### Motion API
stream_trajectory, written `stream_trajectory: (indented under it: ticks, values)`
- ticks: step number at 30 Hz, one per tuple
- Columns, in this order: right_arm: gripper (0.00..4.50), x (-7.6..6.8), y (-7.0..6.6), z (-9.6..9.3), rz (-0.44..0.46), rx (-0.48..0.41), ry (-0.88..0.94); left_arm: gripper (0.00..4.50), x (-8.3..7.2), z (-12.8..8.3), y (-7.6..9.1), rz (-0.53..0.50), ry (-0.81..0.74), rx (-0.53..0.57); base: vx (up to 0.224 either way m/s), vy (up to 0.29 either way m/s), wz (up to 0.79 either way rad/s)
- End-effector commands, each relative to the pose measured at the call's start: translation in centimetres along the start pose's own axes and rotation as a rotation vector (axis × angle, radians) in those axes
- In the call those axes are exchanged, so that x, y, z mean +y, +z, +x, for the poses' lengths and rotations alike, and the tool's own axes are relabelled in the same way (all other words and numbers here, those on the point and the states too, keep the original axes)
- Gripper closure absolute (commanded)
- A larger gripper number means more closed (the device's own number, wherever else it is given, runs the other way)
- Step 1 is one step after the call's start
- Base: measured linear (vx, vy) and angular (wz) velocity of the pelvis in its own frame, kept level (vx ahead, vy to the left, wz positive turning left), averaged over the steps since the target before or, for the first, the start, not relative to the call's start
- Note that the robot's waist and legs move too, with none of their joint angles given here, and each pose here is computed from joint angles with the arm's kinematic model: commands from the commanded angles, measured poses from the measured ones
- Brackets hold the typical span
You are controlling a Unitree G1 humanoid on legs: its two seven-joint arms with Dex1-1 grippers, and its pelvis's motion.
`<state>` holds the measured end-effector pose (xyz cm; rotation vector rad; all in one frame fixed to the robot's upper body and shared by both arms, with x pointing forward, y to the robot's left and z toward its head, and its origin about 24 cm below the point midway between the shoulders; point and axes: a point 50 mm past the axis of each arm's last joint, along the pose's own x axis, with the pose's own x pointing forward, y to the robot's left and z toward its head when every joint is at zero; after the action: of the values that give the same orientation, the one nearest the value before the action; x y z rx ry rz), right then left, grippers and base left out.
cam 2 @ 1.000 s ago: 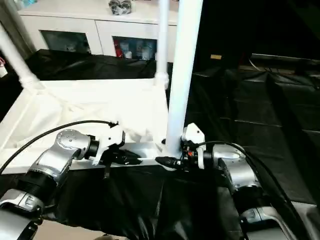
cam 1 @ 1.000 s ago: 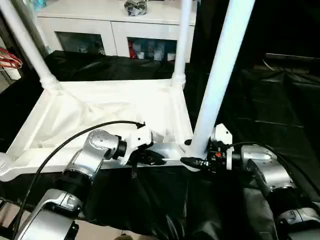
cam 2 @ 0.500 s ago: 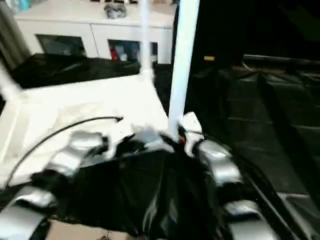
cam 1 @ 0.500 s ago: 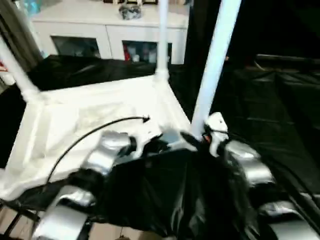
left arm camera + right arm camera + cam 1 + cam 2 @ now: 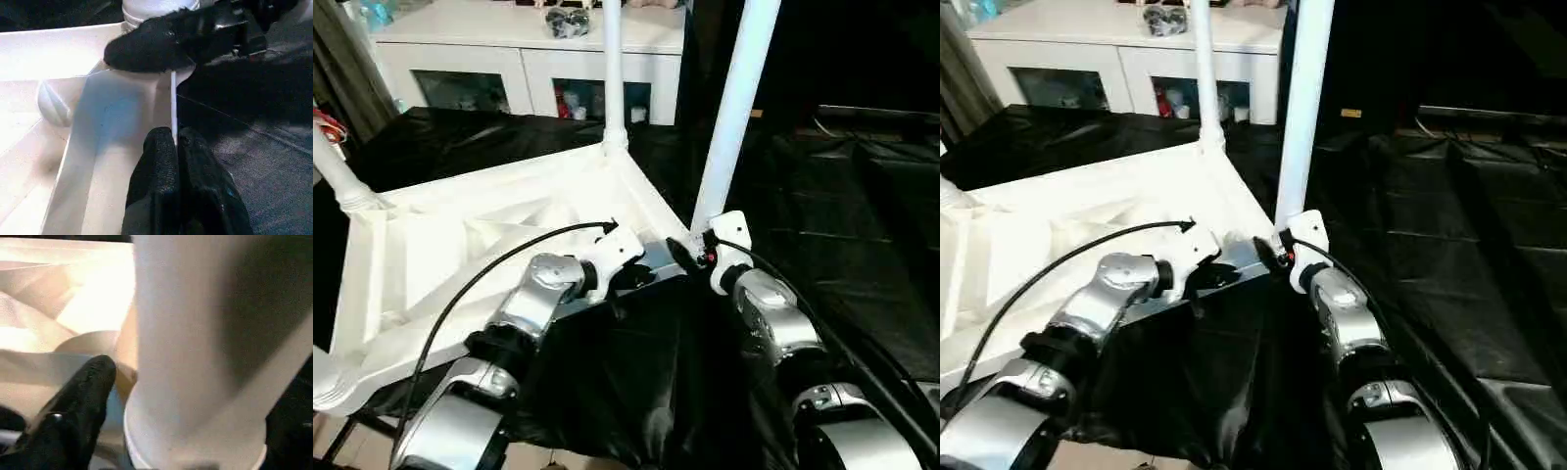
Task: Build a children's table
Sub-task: Rotate leg to tighten
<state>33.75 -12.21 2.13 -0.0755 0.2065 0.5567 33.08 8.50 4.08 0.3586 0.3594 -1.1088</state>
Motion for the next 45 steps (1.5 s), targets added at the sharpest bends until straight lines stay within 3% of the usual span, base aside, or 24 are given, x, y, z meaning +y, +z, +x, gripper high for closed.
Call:
stream_trajectory:
  ticks: [1,5,14,17,28,30,32,33,35,38,45]
  values:
    - [0.45,3.4,-1.0,0.6,-0.037,0.047,0.244,4.5,-1.2,0.6,2.1,0.064,-0.117,-0.117,0.0,0.0,0.0]
    - [0.45,2.4,-0.9,-0.8,-0.085,0.049,0.393,4.5,-1.2,-0.5,1.5,0.088,-0.195,-0.103,0.0,0.0,0.0]
    - [0.45,2.0,-1.2,-4.1,-0.184,0.109,0.735,4.5,-1.0,-2.3,0.9,0.093,-0.303,-0.081,0.0,0.0,0.0]
    - [0.45,2.1,-1.2,-4.6,-0.174,0.12,0.787,4.5,-1.0,-2.6,0.7,0.092,-0.322,-0.074,0.0,0.0,0.0]
    - [1.35,3.0,-1.4,-5.3,-0.101,0.15,0.889,4.5,-1.4,-3.1,0.3,0.074,-0.368,-0.061,0.0,0.0,0.0]
    - [1.54,3.0,-1.5,-5.3,-0.097,0.152,0.877,4.5,-1.4,-3.0,0.3,0.072,-0.358,-0.063,0.0,0.0,0.0]
    - [1.67,2.6,-1.9,-3.9,-0.085,0.16,0.694,4.5,-0.9,-2.4,0.5,0.07,-0.28,-0.062,0.0,0.0,0.0]
    - [1.67,2.6,-1.9,-3.9,-0.085,0.16,0.694,4.5,-0.9,-2.4,0.5,0.07,-0.28,-0.062,0.0,0.0,0.0]
    - [1.7,2.1,-2.2,-2.2,-0.087,0.169,0.443,4.5,-0.1,-1.4,1.0,0.053,-0.144,-0.061,0.0,0.0,0.0]
    - [1.74,2.0,-2.5,-1.2,-0.052,0.172,0.291,4.5,0.4,-0.5,1.7,0.033,-0.049,-0.078,0.0,0.0,0.0]
    - [1.75,3.5,-2.4,0.8,0.028,0.152,0.085,4.5,0.3,1.5,3.2,0.006,0.089,-0.116,0.0,0.0,0.0]
